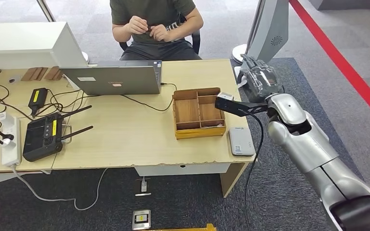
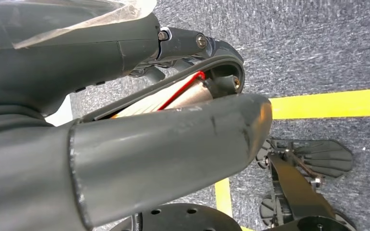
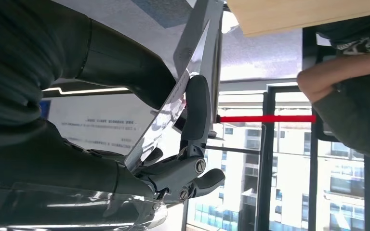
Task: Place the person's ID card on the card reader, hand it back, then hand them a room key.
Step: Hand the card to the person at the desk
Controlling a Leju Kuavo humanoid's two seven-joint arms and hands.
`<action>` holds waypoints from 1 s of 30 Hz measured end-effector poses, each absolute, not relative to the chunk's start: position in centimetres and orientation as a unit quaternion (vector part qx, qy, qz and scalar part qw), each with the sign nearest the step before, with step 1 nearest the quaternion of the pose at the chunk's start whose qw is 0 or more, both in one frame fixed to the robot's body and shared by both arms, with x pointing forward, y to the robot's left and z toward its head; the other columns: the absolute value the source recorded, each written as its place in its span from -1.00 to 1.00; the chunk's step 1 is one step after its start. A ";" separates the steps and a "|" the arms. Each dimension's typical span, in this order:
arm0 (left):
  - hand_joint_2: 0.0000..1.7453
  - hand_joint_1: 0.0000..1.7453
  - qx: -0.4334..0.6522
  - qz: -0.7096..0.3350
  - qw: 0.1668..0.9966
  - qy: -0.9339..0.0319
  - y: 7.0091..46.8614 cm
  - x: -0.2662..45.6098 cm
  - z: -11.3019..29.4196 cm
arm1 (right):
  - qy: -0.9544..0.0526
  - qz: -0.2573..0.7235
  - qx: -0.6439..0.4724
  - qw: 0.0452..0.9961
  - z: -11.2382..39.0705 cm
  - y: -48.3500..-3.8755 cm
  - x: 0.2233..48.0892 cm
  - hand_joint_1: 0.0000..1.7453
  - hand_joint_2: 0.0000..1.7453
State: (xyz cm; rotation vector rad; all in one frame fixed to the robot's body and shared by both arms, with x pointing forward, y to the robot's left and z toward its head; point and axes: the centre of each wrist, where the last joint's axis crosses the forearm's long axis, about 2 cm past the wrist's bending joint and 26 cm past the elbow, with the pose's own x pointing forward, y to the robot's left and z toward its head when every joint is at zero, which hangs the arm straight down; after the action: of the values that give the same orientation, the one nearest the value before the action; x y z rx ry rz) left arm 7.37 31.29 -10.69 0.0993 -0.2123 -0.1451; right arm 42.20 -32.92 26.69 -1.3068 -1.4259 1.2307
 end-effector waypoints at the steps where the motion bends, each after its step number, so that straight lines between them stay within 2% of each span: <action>1: -1.00 -1.00 0.050 -0.073 0.990 -0.107 31.3 7.4 -10.7 | -0.572 0.490 -0.515 0.409 26.8 -32.4 42.4 1.00 1.00; 12: -1.00 -1.00 0.051 -0.081 0.989 -0.110 31.6 7.4 -10.7 | -0.566 0.499 -0.504 0.420 27.8 -29.4 44.7 1.00 1.00; 30: -1.00 -1.00 0.052 -0.069 0.992 -0.092 31.6 7.2 -10.7 | -0.541 0.509 -0.502 0.443 26.5 -28.9 46.1 1.00 1.00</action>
State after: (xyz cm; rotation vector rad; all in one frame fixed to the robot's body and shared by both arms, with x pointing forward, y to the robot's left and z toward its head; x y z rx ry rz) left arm 7.19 31.60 -10.71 0.1043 -0.1838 -0.1388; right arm 46.12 -28.86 26.46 -1.2459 -1.3413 1.2629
